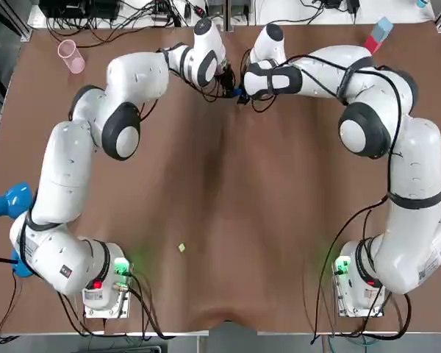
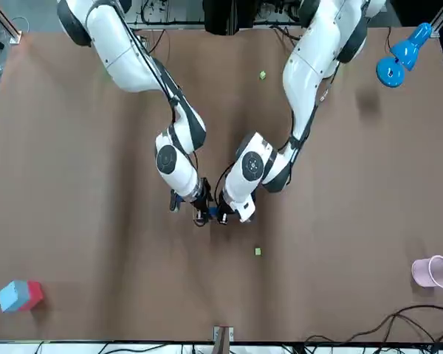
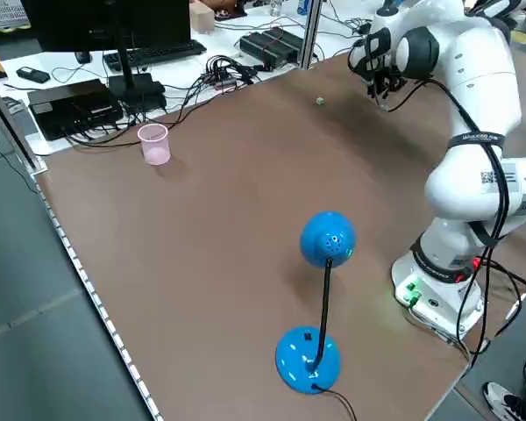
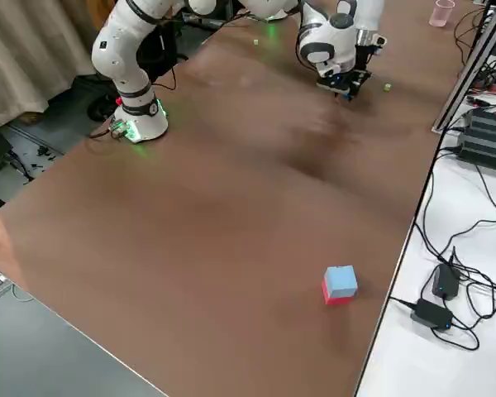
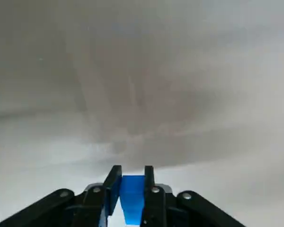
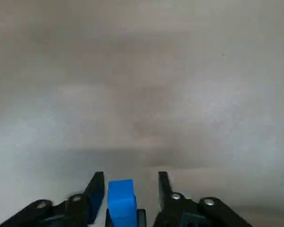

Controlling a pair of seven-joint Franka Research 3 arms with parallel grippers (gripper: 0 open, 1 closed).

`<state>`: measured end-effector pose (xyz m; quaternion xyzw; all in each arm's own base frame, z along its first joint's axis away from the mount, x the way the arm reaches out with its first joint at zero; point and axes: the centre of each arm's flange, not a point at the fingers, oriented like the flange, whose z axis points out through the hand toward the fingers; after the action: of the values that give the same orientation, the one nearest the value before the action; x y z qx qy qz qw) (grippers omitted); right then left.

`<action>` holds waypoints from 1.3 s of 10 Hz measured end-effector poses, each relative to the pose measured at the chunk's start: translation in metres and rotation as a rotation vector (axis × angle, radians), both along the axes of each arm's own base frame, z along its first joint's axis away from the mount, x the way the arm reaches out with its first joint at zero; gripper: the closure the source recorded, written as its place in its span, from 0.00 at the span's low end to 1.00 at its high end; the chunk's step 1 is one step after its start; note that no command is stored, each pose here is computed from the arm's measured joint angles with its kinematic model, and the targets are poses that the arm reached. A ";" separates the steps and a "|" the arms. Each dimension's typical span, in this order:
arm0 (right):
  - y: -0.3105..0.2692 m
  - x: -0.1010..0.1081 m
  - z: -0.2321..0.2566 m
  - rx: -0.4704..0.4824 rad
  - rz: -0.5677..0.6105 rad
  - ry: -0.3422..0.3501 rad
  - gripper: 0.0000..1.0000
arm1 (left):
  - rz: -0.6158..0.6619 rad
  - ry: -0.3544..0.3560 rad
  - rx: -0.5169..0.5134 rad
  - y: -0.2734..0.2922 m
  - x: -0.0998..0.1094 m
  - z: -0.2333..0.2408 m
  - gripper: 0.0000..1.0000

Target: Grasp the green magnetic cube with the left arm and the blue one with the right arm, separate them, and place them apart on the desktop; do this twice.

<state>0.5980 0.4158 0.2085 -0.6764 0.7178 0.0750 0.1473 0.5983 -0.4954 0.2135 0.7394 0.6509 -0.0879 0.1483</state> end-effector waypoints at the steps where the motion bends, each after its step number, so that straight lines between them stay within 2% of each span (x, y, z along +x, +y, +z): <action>1: -0.001 0.001 0.000 0.000 -0.002 -0.001 0.72 | 0.000 0.001 0.001 0.000 0.000 0.000 0.76; 2: -0.001 0.001 0.001 0.000 -0.003 -0.003 0.77 | -0.001 0.001 0.001 0.000 0.000 0.000 0.76; 6: -0.004 0.003 0.001 -0.012 0.018 -0.011 0.77 | -0.001 0.002 0.000 0.000 0.000 0.000 0.76; 9: -0.022 -0.008 -0.004 -0.066 0.215 -0.040 0.77 | 0.000 0.001 0.001 0.001 0.001 0.000 0.76; 11: -0.048 -0.029 -0.002 -0.108 0.363 -0.043 0.77 | 0.003 0.005 0.005 0.006 0.003 -0.002 0.76; 13: -0.061 -0.062 0.008 -0.133 0.444 -0.020 0.77 | 0.005 -0.003 -0.001 0.005 0.003 -0.004 0.76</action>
<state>0.5359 0.3543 0.2164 -0.8266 0.5532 0.0516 0.0894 0.6012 -0.4901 0.2099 0.7378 0.6525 -0.0866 0.1497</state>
